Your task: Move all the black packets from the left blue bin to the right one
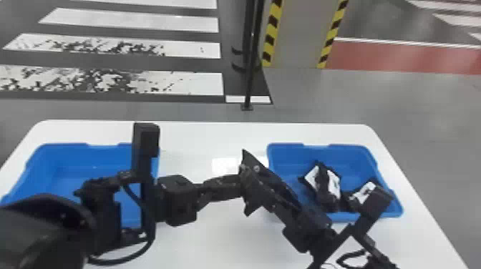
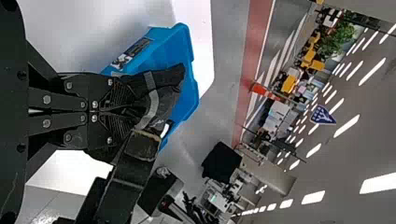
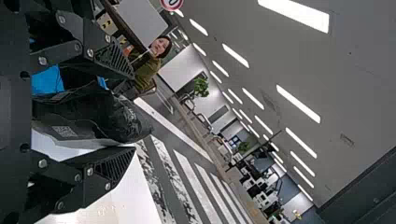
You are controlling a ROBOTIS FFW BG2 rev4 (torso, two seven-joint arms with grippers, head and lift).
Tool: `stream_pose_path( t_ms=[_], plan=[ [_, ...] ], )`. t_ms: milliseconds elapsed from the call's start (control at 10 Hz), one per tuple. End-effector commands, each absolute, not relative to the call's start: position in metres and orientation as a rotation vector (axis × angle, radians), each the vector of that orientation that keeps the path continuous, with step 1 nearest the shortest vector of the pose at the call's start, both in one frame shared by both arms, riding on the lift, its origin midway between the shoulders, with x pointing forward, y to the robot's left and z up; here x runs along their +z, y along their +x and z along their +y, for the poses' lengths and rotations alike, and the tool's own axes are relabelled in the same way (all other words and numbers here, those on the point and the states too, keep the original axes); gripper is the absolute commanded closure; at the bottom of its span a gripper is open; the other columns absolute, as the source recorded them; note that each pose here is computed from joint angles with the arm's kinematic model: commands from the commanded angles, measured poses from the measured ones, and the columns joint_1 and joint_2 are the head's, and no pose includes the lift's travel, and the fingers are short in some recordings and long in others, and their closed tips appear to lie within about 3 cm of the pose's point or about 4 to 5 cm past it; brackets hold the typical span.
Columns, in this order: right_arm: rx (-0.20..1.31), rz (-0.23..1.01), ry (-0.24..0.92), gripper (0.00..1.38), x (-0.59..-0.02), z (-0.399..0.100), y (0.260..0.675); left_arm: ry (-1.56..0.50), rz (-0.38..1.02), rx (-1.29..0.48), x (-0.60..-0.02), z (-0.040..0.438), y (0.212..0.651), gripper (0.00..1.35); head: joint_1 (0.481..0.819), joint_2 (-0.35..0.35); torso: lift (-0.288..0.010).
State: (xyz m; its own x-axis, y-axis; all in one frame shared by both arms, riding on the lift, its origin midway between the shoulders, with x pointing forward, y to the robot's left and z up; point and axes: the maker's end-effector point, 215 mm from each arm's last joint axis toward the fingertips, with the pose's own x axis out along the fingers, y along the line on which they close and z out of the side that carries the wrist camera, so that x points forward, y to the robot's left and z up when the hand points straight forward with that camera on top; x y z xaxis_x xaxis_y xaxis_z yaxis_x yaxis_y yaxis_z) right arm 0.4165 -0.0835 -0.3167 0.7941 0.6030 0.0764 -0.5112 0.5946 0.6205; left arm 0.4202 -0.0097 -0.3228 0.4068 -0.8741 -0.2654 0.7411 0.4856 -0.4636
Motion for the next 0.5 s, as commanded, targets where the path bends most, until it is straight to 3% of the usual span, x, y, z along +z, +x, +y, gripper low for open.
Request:
stream_pose_path(
  t_ms=[0,300,400],
  plan=[
    [0.651,0.153,0.704,1.28,-0.318,-0.083,0.416,-0.295,0.506,-1.039,-0.32,-0.01,0.421,1.2,0.695,-0.125,-0.14],
    [0.646,0.137,0.724,1.28,-0.314,-0.085,0.419,-0.315,0.512,-1.053,-0.321,-0.015,0.415,1.18,0.695,-0.128,-0.14],
    [0.64,0.131,0.732,1.28,-0.313,-0.088,0.42,-0.341,0.526,-1.056,-0.325,-0.016,0.409,0.84,0.695,-0.132,-0.14]
  ],
)
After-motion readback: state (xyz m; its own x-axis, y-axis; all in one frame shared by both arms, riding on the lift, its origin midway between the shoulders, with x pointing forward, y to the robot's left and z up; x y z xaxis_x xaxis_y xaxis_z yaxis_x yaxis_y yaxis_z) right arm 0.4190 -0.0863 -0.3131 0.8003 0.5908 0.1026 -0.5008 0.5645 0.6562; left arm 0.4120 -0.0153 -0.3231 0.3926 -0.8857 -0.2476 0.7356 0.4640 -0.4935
